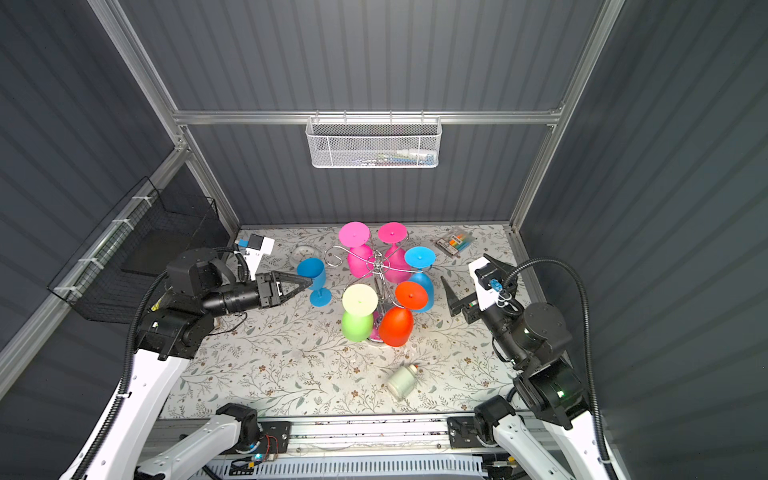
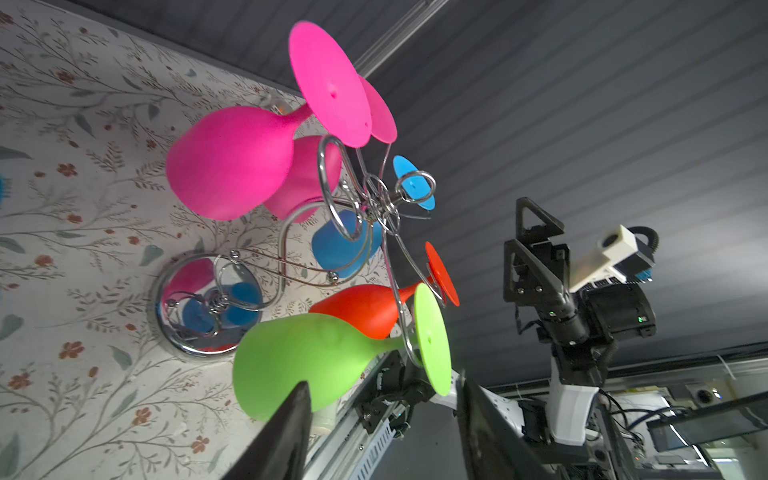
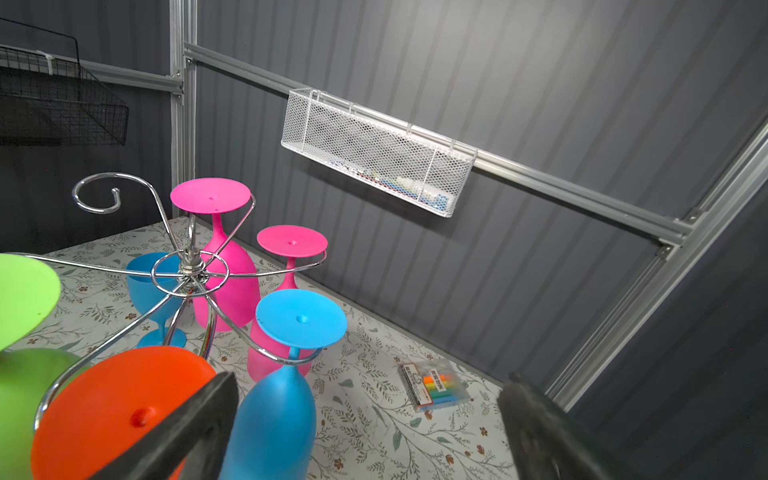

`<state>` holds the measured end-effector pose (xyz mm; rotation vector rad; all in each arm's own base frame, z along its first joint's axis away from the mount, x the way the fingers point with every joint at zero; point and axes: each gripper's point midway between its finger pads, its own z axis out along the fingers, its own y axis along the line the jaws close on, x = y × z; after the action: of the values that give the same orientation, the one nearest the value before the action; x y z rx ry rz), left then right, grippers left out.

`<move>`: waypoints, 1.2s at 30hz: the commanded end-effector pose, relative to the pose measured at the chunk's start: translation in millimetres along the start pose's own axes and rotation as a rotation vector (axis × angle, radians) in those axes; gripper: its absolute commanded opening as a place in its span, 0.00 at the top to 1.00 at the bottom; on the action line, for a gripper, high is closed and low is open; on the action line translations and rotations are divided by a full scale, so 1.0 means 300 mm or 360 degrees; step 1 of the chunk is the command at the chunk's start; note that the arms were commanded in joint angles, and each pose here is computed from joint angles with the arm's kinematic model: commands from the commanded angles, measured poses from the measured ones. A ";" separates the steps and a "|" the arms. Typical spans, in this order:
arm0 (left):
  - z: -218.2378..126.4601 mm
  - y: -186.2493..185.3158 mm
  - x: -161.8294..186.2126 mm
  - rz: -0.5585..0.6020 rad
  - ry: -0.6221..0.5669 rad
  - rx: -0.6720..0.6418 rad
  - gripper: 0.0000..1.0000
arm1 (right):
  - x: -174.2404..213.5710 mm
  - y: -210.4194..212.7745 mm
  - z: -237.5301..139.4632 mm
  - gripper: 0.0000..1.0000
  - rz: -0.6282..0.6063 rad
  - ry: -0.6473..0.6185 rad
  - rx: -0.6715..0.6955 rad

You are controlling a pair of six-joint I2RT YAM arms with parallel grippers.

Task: Take the wine glass off the wine glass rack
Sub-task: 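Raise the left gripper and move it toward the green glass on the rack, then close the left gripper on the green glass's foot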

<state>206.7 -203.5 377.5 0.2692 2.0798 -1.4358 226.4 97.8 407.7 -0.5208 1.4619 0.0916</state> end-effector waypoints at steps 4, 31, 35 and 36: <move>0.061 -0.105 0.047 -0.0060 0.0136 0.0220 0.43 | -0.020 0.005 -0.004 0.01 0.0078 0.0016 -0.0030; 0.195 -0.075 0.186 -0.0279 0.0115 0.0131 0.58 | -0.015 -0.002 -0.051 0.01 0.0104 0.0035 -0.0015; 0.193 -0.072 0.185 -0.0307 0.0092 0.0108 0.61 | -0.015 -0.001 -0.051 0.01 0.0105 0.0034 -0.0019; 0.194 -0.068 0.185 -0.0319 0.0083 0.0101 0.62 | -0.016 0.000 -0.051 0.01 0.0105 0.0033 -0.0021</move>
<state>171.2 -275.8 341.4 0.1706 2.1940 -1.6236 217.9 93.4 401.3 -0.4933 1.5273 0.1320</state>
